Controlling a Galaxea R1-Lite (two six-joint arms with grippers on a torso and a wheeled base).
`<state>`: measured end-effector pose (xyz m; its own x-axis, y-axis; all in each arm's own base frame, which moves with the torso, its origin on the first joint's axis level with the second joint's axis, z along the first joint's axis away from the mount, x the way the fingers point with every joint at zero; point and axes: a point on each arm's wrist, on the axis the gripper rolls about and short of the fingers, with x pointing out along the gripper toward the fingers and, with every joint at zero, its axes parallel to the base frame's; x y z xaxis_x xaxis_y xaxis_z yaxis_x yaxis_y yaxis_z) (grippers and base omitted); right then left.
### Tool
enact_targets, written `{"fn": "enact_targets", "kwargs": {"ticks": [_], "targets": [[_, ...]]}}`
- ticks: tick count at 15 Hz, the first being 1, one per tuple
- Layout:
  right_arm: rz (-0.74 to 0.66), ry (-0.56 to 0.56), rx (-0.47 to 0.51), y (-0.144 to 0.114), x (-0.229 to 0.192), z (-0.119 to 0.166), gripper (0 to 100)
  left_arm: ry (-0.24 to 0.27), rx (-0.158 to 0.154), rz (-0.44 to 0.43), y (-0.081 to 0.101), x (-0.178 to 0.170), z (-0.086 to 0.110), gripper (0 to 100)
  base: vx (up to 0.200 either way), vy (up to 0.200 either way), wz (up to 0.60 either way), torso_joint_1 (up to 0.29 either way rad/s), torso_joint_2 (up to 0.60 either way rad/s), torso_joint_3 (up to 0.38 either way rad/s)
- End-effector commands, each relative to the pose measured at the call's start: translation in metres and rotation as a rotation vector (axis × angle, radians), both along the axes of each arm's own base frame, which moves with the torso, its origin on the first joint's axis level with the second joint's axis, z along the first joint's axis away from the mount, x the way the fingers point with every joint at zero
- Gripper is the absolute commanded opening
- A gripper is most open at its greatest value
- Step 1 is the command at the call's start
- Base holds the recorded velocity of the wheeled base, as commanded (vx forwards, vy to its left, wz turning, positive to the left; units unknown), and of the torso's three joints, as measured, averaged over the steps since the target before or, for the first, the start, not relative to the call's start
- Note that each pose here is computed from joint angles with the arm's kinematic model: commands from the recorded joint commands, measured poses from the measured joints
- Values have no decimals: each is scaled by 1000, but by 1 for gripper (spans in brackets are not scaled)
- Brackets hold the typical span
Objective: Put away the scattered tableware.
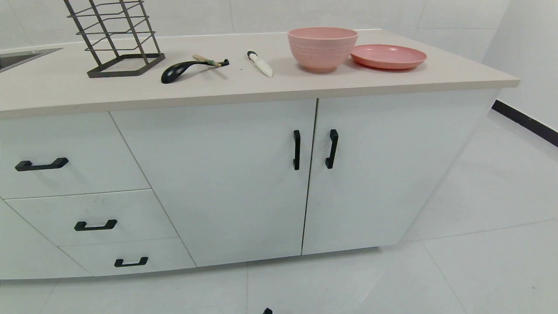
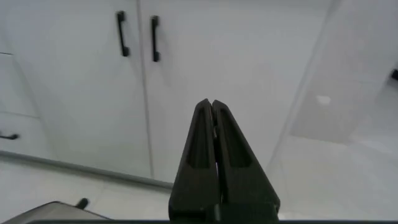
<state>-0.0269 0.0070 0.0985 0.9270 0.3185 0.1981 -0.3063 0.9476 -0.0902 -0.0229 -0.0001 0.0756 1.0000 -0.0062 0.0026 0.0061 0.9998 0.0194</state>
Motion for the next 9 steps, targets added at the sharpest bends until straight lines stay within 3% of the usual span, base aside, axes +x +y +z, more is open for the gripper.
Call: {"fn": "enact_targets", "kwargs": {"ticks": [1, 5, 9], "targets": [[99, 45, 47, 1, 1, 13, 0, 1, -1, -2, 0, 0, 0, 100, 0, 0, 0, 0, 0, 0], [199, 191, 60, 1, 22, 42, 0, 1, -2, -2, 0, 0, 0, 100, 0, 0, 0, 0, 0, 0], [210, 292, 18, 8, 73, 65, 0, 1, -7, -8, 0, 0, 0, 100, 0, 0, 0, 0, 0, 0]]}}
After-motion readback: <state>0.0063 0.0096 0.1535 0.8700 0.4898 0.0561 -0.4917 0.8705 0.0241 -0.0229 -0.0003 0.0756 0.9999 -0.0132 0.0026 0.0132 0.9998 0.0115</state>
